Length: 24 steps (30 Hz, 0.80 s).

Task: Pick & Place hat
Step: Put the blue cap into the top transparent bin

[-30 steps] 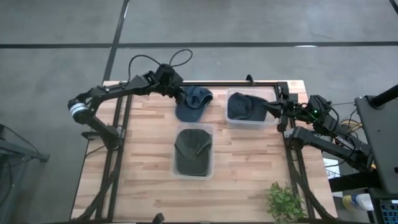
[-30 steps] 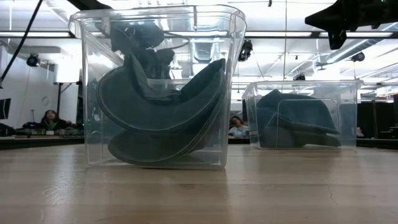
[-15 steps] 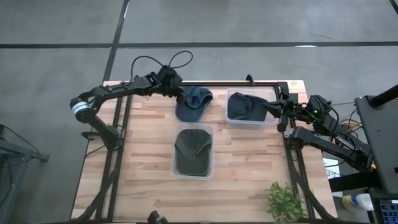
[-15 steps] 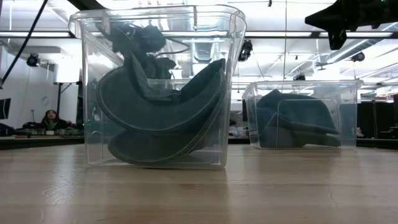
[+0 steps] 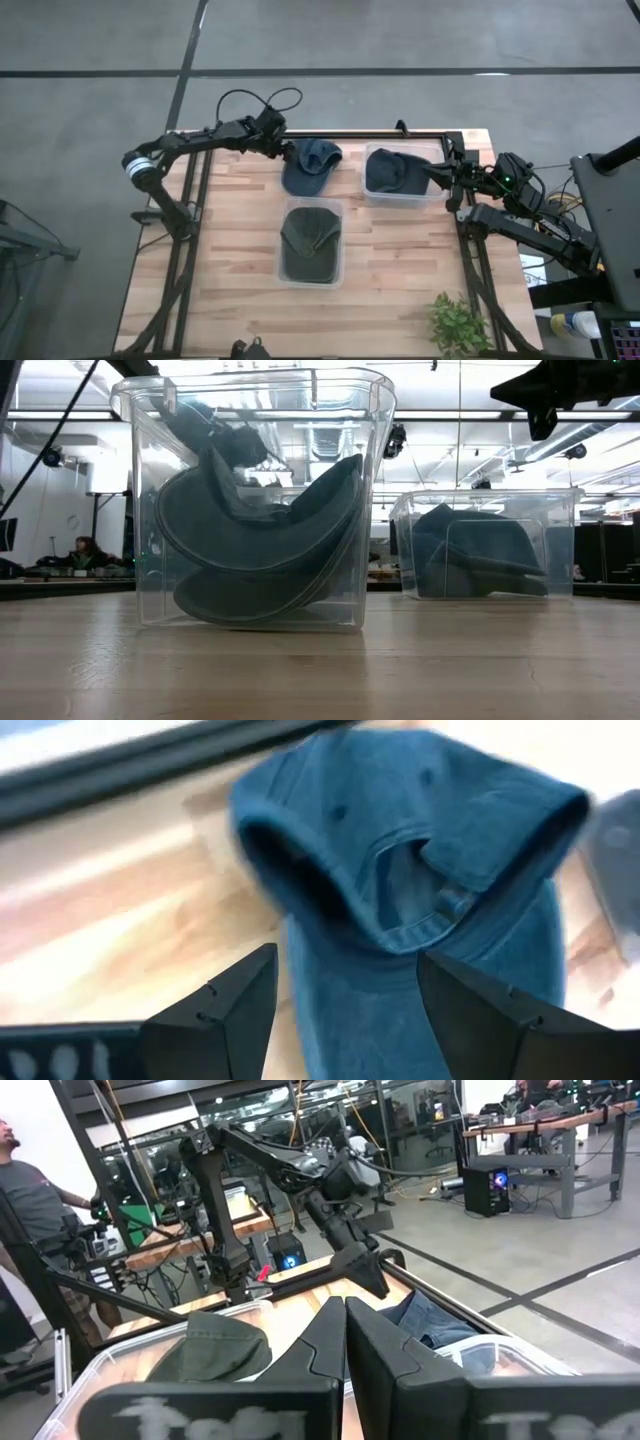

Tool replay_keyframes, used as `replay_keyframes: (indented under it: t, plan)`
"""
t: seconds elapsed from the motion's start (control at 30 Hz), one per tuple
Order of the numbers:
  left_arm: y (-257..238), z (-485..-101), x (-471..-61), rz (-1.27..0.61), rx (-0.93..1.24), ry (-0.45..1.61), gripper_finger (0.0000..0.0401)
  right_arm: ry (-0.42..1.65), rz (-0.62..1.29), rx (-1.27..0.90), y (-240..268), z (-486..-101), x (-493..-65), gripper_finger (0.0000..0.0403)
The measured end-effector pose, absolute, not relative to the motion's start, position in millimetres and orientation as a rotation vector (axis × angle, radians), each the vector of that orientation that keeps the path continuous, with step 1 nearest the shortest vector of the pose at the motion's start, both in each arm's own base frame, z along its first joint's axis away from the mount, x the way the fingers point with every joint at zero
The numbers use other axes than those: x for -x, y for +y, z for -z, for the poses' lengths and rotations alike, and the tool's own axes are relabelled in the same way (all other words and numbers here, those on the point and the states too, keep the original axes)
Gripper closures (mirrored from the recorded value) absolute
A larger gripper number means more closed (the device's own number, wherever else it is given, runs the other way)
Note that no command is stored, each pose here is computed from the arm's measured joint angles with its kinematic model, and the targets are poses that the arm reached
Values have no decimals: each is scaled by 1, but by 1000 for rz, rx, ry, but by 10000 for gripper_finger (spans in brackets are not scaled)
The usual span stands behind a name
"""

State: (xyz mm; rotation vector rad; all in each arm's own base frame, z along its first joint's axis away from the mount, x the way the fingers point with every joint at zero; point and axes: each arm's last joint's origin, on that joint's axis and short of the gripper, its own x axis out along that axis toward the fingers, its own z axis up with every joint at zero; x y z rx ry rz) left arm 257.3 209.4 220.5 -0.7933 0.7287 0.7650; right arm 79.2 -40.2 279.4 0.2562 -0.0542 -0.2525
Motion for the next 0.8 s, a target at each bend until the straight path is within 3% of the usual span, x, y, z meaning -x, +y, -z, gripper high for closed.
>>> replay_keyframes:
  t: [0.13, 0.8]
  plan:
    - [216, -216, -254, -765, 891, 764, 170, -54, 252, -259, -40, -279, -79, 394]
    - [244, -180, -281, -765, 918, 1072, 170, -55, 251, -278, -40, -279, -79, 394]
